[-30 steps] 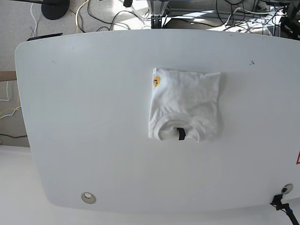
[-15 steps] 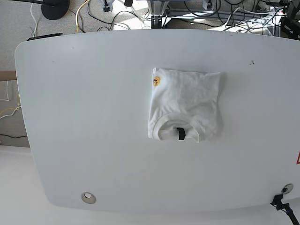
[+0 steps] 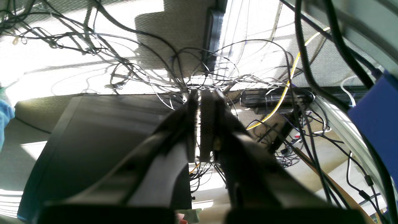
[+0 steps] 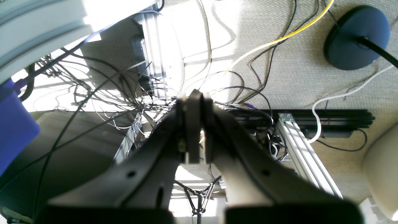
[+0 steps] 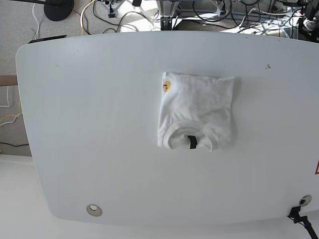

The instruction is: Fold the T-shirt properly

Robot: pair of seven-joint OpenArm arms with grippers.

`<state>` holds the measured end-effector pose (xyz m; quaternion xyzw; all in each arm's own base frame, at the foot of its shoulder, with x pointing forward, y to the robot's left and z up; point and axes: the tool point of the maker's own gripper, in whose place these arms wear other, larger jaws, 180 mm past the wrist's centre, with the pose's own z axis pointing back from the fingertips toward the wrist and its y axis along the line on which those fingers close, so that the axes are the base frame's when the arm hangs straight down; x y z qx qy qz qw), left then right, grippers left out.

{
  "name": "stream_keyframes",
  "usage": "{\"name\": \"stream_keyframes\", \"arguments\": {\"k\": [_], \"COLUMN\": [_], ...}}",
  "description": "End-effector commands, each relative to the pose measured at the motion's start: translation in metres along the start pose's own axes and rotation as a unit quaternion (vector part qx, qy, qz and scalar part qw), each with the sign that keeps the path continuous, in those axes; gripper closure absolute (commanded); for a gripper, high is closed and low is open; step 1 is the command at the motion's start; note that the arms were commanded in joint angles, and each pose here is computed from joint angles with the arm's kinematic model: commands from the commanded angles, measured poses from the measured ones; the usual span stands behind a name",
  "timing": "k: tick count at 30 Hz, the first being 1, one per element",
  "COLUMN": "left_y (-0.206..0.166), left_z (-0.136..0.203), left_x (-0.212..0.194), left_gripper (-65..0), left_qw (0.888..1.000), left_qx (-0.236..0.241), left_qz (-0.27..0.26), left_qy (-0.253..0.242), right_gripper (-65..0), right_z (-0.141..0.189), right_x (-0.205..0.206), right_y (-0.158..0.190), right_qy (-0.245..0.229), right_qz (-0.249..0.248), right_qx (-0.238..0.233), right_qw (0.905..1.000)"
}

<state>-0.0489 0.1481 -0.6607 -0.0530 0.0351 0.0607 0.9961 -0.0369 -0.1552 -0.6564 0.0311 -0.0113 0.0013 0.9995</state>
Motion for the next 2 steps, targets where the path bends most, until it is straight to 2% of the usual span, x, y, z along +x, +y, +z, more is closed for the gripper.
{"name": "stream_keyframes", "arguments": {"k": [1,2], "left_y": [0.0032,0.0035], "left_z": [0.0005,0.0005], "left_x": [0.0057,0.0066], "left_gripper": [0.0,0.0], "left_qw": [1.0,1.0], "left_qx": [0.004,0.004], "left_qz": [-0.002,-0.002], "left_qy": [-0.008,-0.01], "right_gripper": [0.0,0.0], "right_z": [0.0005,0.0005], "right_x": [-0.0022,-0.0022], "right_y": [-0.0015,-0.0015], "right_qy": [0.0,0.0], "right_qz": [-0.002,-0.002], "right_qx": [0.0,0.0], "right_qw": [1.0,1.0]}}
